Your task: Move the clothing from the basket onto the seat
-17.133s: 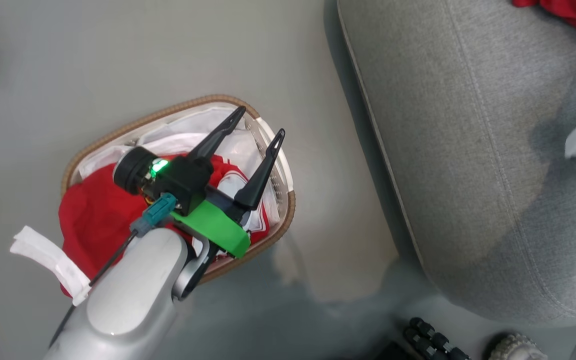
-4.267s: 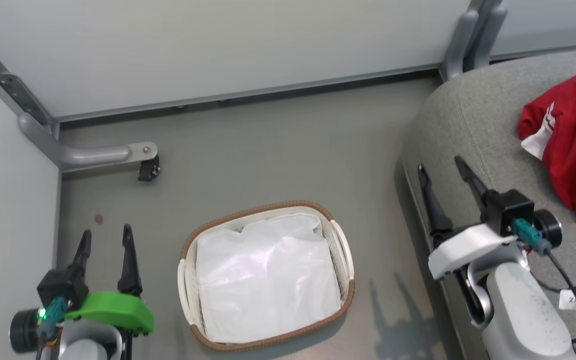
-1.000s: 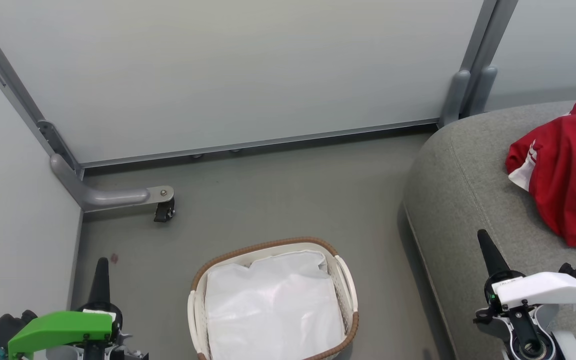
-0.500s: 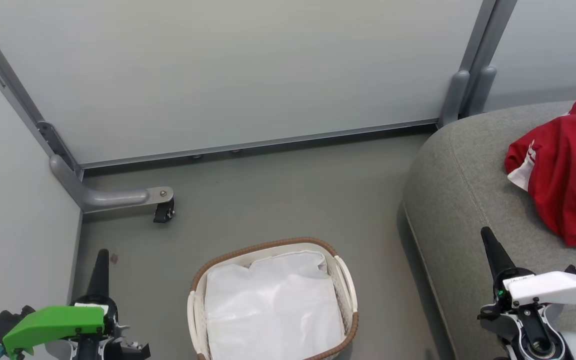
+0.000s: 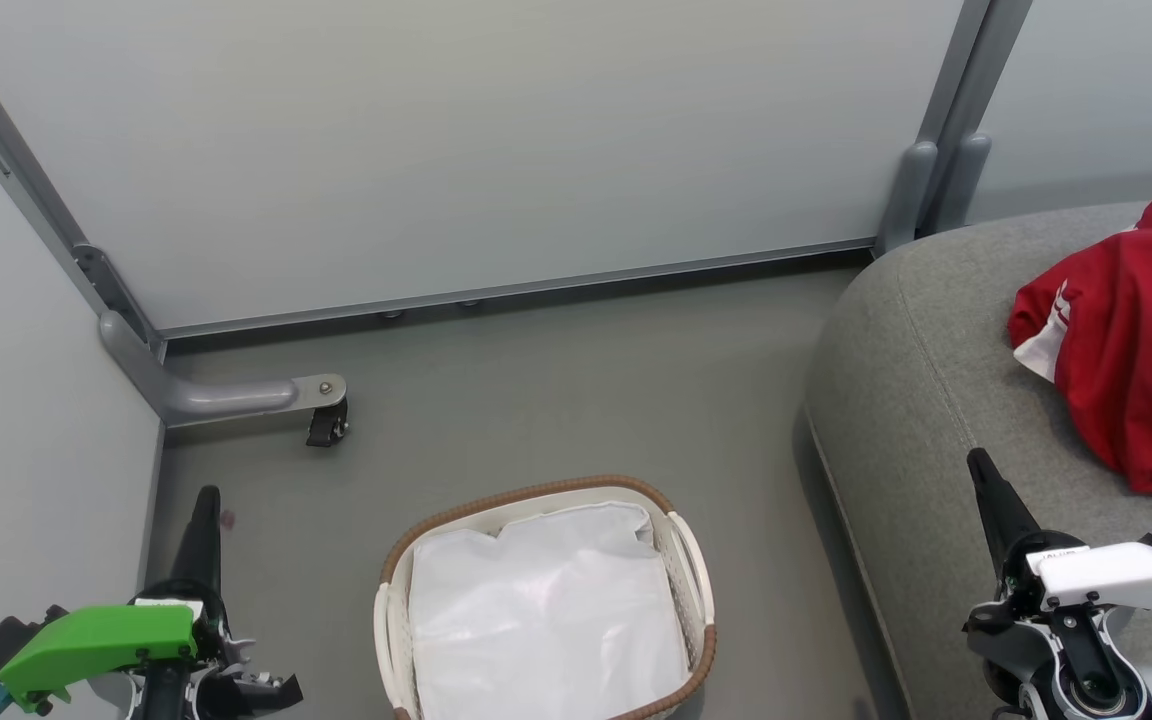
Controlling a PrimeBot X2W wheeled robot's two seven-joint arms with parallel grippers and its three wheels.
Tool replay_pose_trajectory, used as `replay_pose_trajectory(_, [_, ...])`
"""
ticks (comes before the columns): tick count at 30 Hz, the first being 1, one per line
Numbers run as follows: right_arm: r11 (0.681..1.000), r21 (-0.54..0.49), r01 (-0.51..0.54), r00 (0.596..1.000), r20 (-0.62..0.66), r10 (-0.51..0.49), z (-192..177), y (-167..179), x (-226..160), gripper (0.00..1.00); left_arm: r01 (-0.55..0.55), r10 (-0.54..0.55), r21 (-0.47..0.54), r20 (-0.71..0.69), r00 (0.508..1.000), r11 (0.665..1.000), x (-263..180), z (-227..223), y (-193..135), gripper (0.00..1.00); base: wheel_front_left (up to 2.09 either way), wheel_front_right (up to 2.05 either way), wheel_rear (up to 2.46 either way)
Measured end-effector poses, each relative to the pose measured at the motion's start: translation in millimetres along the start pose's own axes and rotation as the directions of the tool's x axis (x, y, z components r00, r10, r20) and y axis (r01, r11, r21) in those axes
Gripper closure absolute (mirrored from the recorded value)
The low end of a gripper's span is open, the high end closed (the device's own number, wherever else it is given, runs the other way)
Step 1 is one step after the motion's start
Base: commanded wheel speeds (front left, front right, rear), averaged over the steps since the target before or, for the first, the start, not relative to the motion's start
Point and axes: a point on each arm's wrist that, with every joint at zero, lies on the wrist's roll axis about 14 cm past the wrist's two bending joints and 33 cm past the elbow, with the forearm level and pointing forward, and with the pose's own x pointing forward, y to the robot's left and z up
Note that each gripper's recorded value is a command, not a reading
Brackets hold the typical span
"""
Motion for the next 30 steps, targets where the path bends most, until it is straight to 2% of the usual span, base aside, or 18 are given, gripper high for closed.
replay_pose_trajectory(18, [0.993, 0.118, -0.029, 1.000, 0.006, 0.028, 5, 7, -1, 1.00, 0.045, -0.047, -0.112, -0.011, 0.999, 0.993, 4, -1, -14, 1.00, 0.00, 0.00, 0.00])
replay_pose_trajectory(30, [0.993, 0.118, -0.029, 1.000, 0.006, 0.029, 5, 7, -1, 1.00, 0.048, -0.050, -0.112, -0.011, 0.999, 0.993, 5, -1, -15, 1.00, 0.00, 0.00, 0.00])
